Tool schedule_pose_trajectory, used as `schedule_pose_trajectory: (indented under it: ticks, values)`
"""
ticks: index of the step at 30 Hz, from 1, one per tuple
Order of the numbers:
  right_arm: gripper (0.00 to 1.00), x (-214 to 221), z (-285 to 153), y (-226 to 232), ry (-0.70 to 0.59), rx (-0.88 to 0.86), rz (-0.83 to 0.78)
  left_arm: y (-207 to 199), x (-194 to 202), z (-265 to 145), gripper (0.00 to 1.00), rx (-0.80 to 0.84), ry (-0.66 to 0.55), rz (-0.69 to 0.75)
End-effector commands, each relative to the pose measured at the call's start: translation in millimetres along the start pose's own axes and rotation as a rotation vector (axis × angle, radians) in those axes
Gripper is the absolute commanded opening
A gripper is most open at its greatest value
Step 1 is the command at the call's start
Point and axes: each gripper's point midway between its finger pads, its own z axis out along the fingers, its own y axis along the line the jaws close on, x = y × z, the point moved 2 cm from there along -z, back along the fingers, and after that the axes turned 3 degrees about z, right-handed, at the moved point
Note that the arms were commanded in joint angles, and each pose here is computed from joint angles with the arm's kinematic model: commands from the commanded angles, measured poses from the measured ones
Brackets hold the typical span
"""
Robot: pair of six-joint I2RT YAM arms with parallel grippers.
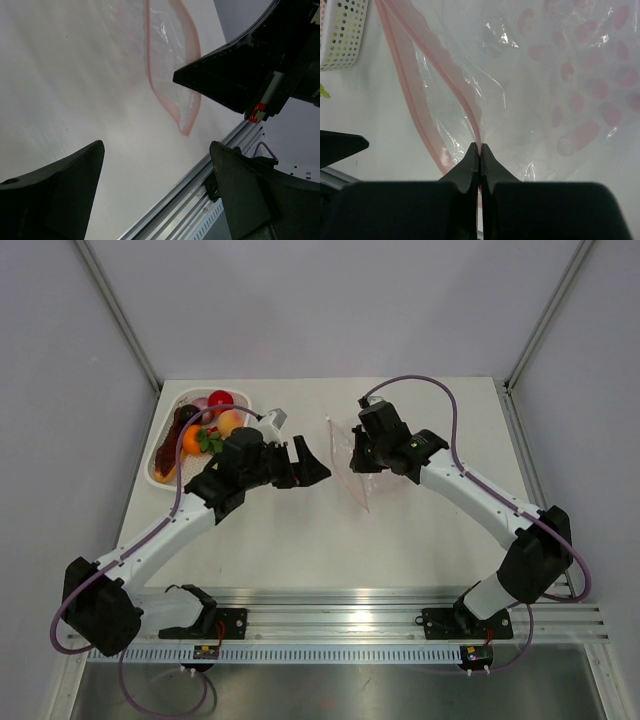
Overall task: Place the food in the zip-top bag and seal the zipper
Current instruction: Pick up the zipper food storage bag at the center of the board, then open the zipper of the food storage bag at the center of the board.
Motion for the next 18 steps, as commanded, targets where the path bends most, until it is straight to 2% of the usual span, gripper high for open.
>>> schedule_pose_trajectory:
  ticks: [1, 9, 12, 15, 16, 18]
  values:
    - [0.00, -3.6, -20.7, 19.9, 0.003, -0.083, 0.104, -34.0, -23.2, 8.3, 0.88, 0.117, -0.064, -0.009]
    - [0.00, -7.2, -35.3, 28.1, 0.004, -0.119, 0.167, -38.8, -14.8, 35.1, 0.79, 0.122, -0.036, -0.044]
    - [0.00, -4.0, -41.0, 32.8, 0.019, -0.152, 0.198, -32.4, -10.1, 44.6, 0.72, 0.095, -0.022, -0.052]
    - [0.00, -2.1, -46.2, 35.3, 0.029, -0.168, 0.221, -31.1, -7.7, 51.4, 0.55, 0.085, -0.014, -0.038]
    - [0.00, -3.7, -48.7, 36.3, 0.028, -0.171, 0.221, -28.5, -4.7, 53.6, 0.39, 0.072, 0.002, -0.037]
    - [0.00, -3.2, -53.1, 29.3, 0.033, -0.130, 0.213, -32.1, -11.7, 52.8, 0.23, 0.070, -0.004, -0.010]
